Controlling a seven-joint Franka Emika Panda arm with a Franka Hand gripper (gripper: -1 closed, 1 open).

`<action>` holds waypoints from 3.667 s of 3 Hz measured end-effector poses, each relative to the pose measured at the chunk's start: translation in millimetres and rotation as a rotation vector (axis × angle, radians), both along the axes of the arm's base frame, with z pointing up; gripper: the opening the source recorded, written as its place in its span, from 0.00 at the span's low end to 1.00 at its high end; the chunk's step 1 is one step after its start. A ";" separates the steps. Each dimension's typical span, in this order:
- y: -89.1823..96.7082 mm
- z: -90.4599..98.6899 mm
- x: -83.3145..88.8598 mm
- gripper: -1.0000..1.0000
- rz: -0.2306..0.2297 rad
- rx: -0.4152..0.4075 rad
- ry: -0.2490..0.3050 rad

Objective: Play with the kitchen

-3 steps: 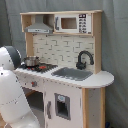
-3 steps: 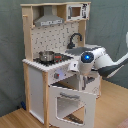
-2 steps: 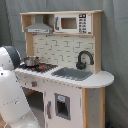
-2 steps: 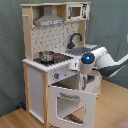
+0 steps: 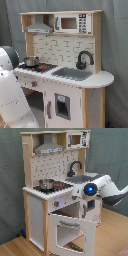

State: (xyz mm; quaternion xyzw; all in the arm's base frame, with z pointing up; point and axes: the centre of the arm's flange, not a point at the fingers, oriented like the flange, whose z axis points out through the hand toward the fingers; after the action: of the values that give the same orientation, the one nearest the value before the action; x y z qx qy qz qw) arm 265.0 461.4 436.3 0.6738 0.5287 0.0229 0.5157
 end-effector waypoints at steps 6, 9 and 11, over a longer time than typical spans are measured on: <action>30.3 135.0 63.6 1.00 0.072 0.256 -0.360; 32.3 139.5 97.4 1.00 0.017 0.578 -0.307; 28.2 157.4 120.1 1.00 -0.051 0.769 -0.241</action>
State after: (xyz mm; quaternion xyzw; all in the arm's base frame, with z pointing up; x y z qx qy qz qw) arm 385.1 489.6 593.7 0.8229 0.4006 0.2851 0.2847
